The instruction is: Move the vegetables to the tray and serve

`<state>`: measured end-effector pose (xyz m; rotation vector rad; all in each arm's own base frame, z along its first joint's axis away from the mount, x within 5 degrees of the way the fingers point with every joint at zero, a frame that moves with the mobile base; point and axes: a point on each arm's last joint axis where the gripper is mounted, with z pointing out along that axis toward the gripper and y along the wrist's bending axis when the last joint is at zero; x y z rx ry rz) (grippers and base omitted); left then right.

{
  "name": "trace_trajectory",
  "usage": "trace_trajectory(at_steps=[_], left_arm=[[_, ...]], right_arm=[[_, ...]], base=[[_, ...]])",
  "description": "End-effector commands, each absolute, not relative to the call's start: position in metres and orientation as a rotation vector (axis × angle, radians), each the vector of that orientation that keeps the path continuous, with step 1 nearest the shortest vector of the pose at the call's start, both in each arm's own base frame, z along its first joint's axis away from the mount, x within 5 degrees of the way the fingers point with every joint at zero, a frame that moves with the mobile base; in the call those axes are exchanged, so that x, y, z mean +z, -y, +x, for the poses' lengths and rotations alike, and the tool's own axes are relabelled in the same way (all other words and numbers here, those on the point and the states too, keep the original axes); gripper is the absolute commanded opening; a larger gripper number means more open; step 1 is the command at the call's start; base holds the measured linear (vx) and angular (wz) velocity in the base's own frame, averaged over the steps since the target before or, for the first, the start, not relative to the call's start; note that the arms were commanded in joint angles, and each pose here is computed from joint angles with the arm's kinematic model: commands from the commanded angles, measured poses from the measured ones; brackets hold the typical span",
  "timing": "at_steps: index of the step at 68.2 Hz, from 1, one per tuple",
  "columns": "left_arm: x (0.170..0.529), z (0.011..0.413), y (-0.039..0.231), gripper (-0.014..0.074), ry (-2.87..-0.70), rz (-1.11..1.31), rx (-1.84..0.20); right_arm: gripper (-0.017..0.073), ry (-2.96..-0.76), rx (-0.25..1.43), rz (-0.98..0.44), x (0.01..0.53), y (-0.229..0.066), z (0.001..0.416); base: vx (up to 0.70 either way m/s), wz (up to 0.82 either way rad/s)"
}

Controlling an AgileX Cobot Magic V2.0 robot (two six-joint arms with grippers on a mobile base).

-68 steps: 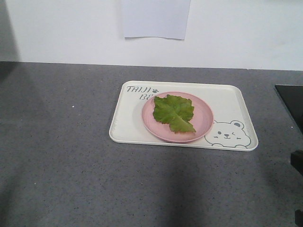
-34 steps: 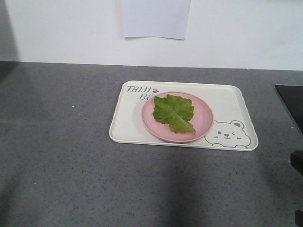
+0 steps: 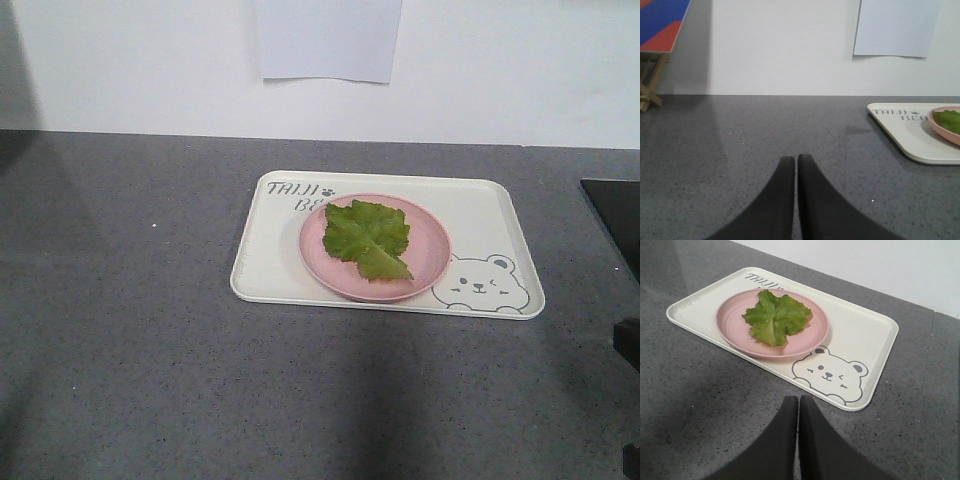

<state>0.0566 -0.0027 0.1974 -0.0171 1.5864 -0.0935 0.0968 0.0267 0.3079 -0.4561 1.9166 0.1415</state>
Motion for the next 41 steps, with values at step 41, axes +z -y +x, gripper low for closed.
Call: trace_trajectory(at_steps=[41], left_arm=[[0.1946,0.0565,0.0028,-0.0006,-1.536,-0.026,-0.104]], right_arm=[[-0.0003,-1.863,0.137,-0.424,0.3196,-0.0261,0.0984]], base=[[0.0,0.0]])
